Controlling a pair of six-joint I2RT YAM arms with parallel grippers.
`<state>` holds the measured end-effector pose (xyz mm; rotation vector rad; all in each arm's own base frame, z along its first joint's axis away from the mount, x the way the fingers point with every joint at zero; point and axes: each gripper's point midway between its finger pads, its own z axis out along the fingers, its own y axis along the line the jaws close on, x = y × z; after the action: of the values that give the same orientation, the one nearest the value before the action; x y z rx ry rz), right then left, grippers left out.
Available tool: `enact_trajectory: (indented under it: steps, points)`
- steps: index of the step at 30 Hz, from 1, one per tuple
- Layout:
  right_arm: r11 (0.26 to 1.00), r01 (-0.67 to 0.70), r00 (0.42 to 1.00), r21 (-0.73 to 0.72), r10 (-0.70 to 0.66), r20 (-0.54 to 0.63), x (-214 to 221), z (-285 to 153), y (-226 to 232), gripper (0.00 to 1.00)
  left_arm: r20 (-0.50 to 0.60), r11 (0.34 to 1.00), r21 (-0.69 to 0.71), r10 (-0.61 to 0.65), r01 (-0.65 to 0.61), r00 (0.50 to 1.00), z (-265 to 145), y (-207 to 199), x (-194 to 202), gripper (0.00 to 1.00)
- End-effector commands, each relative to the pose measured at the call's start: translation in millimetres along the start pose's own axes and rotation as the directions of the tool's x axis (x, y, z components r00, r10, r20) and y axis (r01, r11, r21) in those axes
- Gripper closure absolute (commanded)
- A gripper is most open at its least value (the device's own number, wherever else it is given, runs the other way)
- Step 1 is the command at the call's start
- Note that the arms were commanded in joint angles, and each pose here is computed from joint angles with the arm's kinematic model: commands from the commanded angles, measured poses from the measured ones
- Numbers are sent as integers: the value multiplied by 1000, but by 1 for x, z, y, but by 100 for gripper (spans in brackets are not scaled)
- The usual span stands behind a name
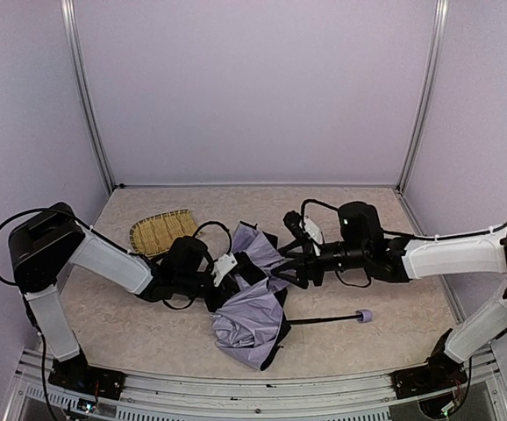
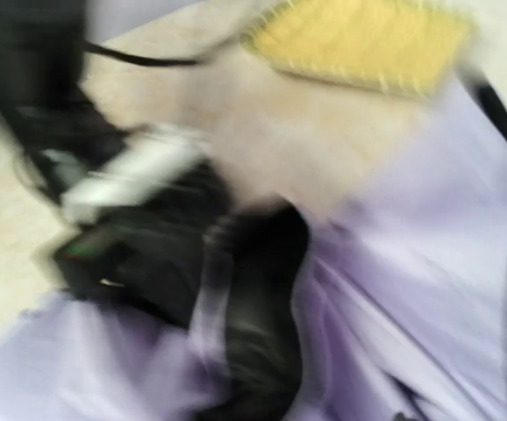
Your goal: Put away the umbrella
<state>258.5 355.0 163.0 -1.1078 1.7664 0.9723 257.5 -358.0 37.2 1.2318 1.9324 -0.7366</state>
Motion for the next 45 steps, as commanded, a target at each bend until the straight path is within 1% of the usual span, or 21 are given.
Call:
enact_trajectory:
  steps: [1,3,4,6,11,14,15,16,17,19,21,22,25,29,33,35,38,40,42,43,45]
  points:
    - [949,312,945,-33,-314,-97,27,-6,68,30,-142,998,39,-45,51,989,7,-5,42,100]
    - [900,424,897,-99,-432,-88,32,-8,108,27,-147,998,42,-43,50,988,7,-5,43,100]
    - [880,460,878,-121,-471,-88,36,-8,120,25,-149,998,43,-43,50,988,7,-5,44,100]
    - [847,505,839,-169,-527,-136,53,-7,134,23,-153,998,42,-43,50,987,7,-4,45,100]
    - [801,548,737,-240,-599,-314,100,1,134,21,-162,998,42,-39,47,986,7,-4,45,100]
    - [777,590,682,-220,-626,-379,115,5,123,23,-166,998,41,-39,47,985,6,-3,46,100]
    - [773,603,676,-198,-627,-388,113,7,118,27,-168,998,40,-40,48,985,6,-3,46,100]
    - [772,614,680,-167,-624,-384,106,11,115,38,-170,998,43,-40,48,985,7,-4,47,100]
    - [773,622,691,-125,-616,-377,96,14,111,56,-168,998,47,-39,48,985,7,-5,46,100]
    - [775,625,719,-93,-618,-318,69,20,116,85,-168,998,50,-37,46,985,7,-6,46,100]
    - [778,624,748,-82,-624,-229,37,25,126,98,-169,998,46,-32,40,985,7,-6,46,100]
    - [783,615,762,-92,-620,-188,25,26,130,100,-172,998,42,-28,36,985,8,-6,47,100]
    - [831,540,824,-134,-554,-118,14,29,122,100,-184,999,29,-24,30,983,9,-4,51,100]
    - [932,346,925,-103,-358,-130,24,41,63,100,-195,999,25,-21,27,981,10,-4,56,100]
    - [988,140,979,-63,-148,-143,41,60,7,100,-198,999,28,-17,23,980,12,-6,58,100]
    - [996,53,985,-70,-64,-159,54,70,-8,100,-196,999,30,-18,24,980,12,-6,58,100]
    - [997,-51,972,-58,36,-230,88,82,-25,100,-185,999,30,-18,24,983,13,-5,56,100]
    - [991,-120,951,-58,98,-293,118,84,-29,100,-174,1000,19,-16,20,985,12,-3,52,100]
    - [980,-191,919,-63,156,-362,146,83,-27,100,-144,999,-34,-30,25,989,10,7,43,100]
    - [973,-220,903,-68,177,-393,157,82,-24,100,-114,997,-71,-41,33,993,8,15,34,92]
    - [961,-265,872,-77,204,-446,175,78,-18,100,-17,990,-137,-45,42,999,-3,28,8,63]
